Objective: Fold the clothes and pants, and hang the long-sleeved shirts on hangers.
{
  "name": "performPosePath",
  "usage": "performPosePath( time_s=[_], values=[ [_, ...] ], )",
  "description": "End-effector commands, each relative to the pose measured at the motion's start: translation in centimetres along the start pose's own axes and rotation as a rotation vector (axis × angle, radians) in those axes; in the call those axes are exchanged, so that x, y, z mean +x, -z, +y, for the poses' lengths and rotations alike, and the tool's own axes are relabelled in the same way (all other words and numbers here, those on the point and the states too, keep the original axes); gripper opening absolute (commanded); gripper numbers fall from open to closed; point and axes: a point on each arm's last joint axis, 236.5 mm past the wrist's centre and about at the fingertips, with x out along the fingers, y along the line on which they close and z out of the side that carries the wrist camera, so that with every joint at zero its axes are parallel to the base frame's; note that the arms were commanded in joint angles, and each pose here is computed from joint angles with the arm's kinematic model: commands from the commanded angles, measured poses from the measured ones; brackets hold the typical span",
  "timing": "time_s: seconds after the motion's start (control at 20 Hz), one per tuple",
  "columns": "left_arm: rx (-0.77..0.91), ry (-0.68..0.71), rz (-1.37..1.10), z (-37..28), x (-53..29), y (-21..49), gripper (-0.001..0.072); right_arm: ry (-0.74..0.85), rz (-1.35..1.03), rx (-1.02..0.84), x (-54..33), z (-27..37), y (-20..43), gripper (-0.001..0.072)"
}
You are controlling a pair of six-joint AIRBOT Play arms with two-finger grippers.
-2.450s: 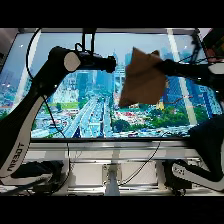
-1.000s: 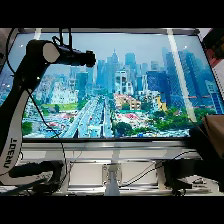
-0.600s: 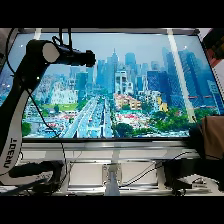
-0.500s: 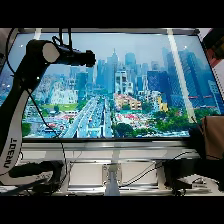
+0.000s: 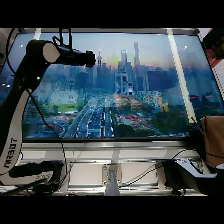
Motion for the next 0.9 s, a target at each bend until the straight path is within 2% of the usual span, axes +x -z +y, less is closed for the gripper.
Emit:
performPosePath(
  time_s=[0.0, 0.1, 0.35, 0.85],
  values=[
    [-0.001, -0.001, 0.0, 0.0, 0.0, 0.0, 0.0464, -0.065, 0.152, -0.301, 3.2, 7.8, 6.3, 0.0208],
    [-0.001, -0.001, 0.0, 0.0, 0.0, 0.0, 0.0464, -0.101, 0.209, -0.387, 3.8, 10.4, 9.1, 0.0146],
    [-0.001, -0.001, 0.0, 0.0, 0.0, 0.0, 0.0464, -0.125, 0.321, -0.486, 3.8, 12.3, 13.4, 0.0148],
    [-0.001, -0.001, 0.0, 0.0, 0.0, 0.0, 0.0464, -0.134, 0.31, -0.482, 3.9, 12.6, 13.2, 0.0148]
  ],
)
